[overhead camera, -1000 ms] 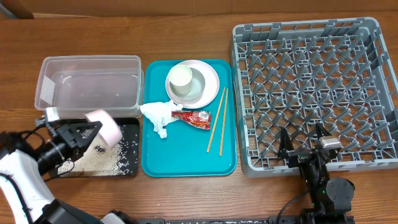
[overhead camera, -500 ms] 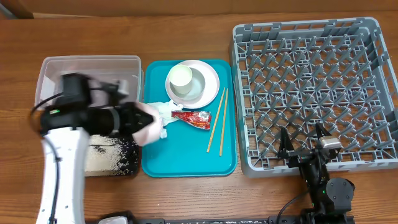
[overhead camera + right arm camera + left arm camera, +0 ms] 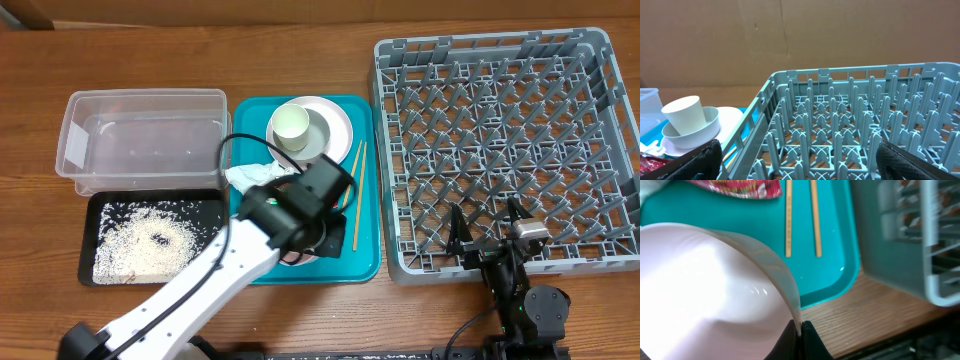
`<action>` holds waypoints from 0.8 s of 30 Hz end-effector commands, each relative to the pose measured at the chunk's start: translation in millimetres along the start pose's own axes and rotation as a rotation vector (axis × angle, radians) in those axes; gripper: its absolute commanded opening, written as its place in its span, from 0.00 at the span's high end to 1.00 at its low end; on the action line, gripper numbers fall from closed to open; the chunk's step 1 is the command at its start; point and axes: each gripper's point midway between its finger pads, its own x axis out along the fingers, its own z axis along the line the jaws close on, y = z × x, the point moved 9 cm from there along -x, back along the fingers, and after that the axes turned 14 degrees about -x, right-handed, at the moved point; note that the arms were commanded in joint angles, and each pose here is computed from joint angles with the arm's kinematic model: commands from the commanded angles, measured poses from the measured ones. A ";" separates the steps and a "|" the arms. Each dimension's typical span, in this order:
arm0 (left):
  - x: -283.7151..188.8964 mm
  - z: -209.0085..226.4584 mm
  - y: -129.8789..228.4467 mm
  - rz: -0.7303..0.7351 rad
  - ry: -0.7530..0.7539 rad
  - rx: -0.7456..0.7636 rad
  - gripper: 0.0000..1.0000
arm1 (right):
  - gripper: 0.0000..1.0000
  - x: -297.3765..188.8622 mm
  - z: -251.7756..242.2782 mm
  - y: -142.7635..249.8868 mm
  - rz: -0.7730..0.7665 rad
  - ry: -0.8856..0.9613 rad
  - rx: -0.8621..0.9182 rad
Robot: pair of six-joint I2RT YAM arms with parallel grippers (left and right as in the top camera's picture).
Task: Sort waste into correct bins and load items into the dishwasher
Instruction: 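Carry the empty pink bowl back and set it on the teal tray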
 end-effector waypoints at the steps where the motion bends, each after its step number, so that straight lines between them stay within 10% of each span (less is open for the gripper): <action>1: 18.3 -3.3 -2.0 -0.027 -0.130 -0.011 0.96 | 0.00 0.1 0.1 2.3 -0.003 0.001 0.000; 24: 60.2 5.5 0.5 0.092 -0.291 -0.008 0.83 | 0.00 0.1 0.1 2.3 -0.003 0.001 0.000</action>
